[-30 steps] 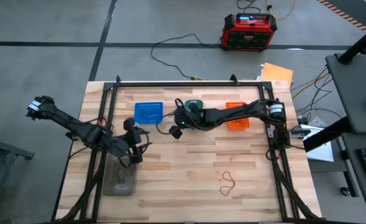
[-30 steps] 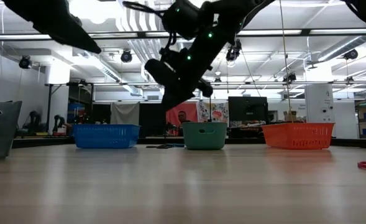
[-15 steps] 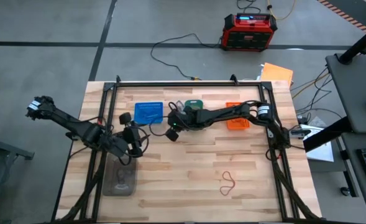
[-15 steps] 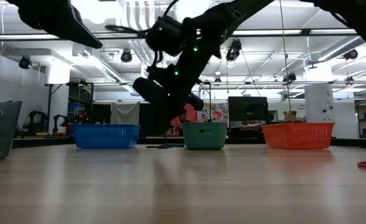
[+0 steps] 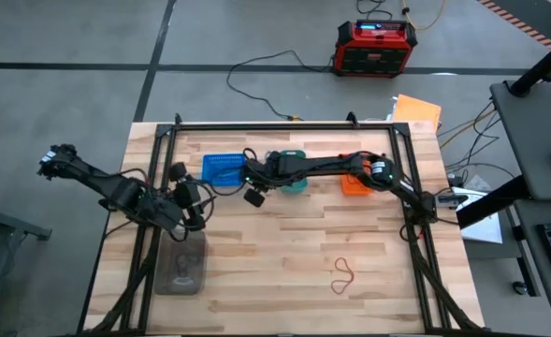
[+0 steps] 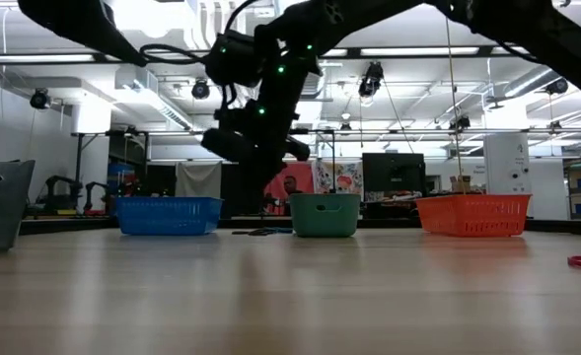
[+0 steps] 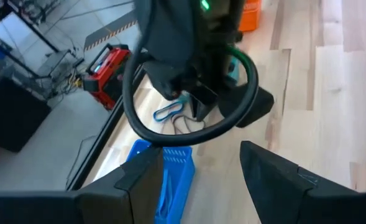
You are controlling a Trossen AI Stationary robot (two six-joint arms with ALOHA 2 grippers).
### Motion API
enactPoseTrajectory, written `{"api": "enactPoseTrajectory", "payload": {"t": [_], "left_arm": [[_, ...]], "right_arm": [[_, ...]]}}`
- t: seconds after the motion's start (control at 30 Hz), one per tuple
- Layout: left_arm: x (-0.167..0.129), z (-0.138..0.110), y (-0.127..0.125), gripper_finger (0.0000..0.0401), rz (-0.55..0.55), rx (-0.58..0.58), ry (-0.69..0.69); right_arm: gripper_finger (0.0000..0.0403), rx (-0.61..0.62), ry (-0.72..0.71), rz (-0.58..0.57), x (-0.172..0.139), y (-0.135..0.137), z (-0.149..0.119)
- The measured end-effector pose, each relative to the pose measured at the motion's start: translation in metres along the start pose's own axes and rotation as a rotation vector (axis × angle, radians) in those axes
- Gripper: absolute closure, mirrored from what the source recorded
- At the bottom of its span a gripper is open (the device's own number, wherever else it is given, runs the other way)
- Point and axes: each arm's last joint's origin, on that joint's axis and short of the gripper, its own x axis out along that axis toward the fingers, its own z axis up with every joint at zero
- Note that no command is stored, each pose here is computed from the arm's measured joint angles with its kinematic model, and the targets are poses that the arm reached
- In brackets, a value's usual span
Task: Sort rubber bands into baskets
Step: Put the black rubber band into the black bin
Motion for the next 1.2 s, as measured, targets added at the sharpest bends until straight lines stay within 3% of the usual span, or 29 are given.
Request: {"api": "enactPoseTrajectory", "payload": {"t": [0.3,0.43,0.83,1.2], "left_arm": [[-0.021,0.0,0.025,0.0205,-0.017,-0.105,-0.062],[-0.025,-0.004,0.031,0.0205,-0.022,-0.124,-0.076],[-0.025,-0.011,0.034,0.0205,-0.026,-0.133,-0.079],[-0.023,-0.014,0.032,0.0205,-0.023,-0.12,-0.068]], "right_arm": [[0.0376,-0.202,0.046,-0.018,0.023,0.004,-0.005],[0.0376,-0.261,0.016,-0.107,0.025,0.007,-0.006],[0.0376,-0.265,0.039,-0.139,0.032,0.007,-0.016],[0.0376,-0.272,0.031,-0.084,0.043,0.026,-0.036]]}}
